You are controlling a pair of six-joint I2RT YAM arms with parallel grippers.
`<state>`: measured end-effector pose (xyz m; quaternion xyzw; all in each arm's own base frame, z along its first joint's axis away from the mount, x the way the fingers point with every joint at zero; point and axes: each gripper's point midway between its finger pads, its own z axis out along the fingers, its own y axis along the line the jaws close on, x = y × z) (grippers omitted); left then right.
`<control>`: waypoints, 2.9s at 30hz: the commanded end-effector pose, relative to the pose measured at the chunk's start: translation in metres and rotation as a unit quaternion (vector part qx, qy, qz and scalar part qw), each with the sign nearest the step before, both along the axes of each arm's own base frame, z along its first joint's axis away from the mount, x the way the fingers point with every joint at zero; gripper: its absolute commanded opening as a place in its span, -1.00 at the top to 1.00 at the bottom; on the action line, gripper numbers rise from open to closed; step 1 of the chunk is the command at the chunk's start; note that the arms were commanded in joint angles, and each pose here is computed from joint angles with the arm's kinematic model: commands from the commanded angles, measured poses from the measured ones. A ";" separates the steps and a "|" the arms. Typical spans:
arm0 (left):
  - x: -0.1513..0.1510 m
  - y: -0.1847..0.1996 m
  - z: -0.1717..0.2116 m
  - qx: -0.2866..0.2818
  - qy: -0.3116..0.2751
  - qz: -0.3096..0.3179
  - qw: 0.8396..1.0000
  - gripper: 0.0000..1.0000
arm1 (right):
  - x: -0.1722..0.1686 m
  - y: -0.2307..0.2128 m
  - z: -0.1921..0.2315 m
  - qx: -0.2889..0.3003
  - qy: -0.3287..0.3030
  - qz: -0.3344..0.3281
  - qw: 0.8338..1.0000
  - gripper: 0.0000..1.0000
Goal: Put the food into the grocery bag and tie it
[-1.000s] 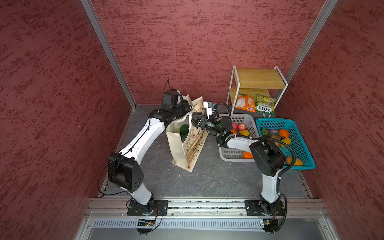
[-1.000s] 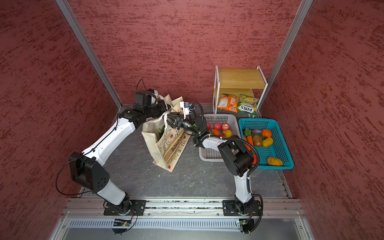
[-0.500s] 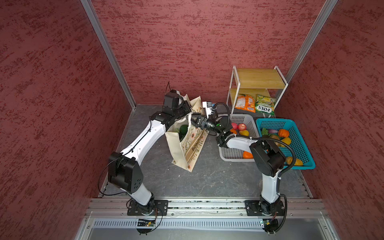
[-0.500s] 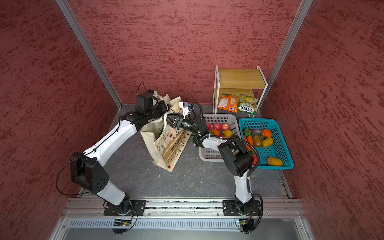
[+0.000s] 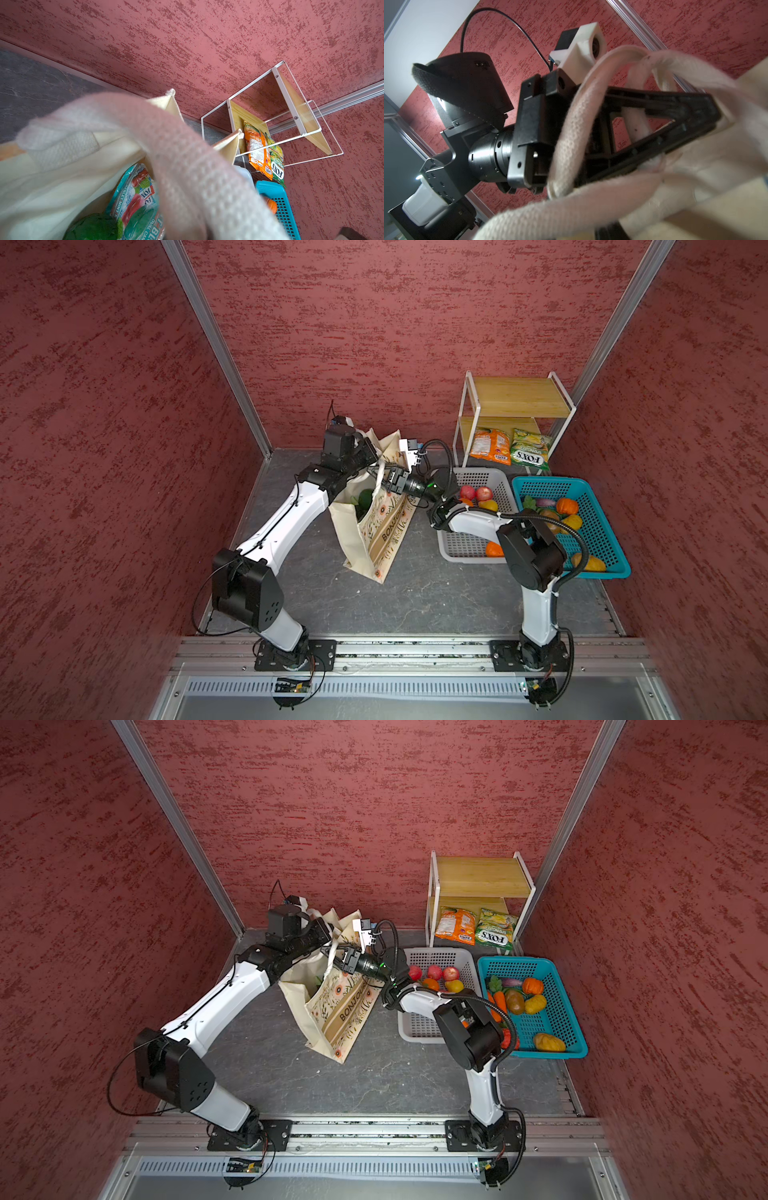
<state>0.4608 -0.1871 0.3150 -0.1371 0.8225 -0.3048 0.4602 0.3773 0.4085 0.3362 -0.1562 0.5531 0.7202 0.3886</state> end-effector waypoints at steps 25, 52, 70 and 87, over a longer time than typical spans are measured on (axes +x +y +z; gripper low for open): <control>-0.048 0.014 0.035 -0.126 0.091 -0.101 0.983 1.00 | -0.026 -0.018 0.001 -0.129 -0.090 -0.028 0.987 1.00; -0.090 0.047 0.014 -0.214 0.251 -0.170 0.928 1.00 | 0.012 -0.068 0.025 -0.106 -0.106 -0.162 0.975 1.00; -0.093 0.131 -0.020 -0.100 0.277 -0.023 0.955 1.00 | 0.040 -0.167 0.020 -0.043 -0.044 -0.402 0.914 1.00; -0.075 0.146 -0.002 -0.111 0.225 0.022 0.968 1.00 | 0.045 -0.160 -0.021 -0.239 -0.102 -0.359 0.896 0.90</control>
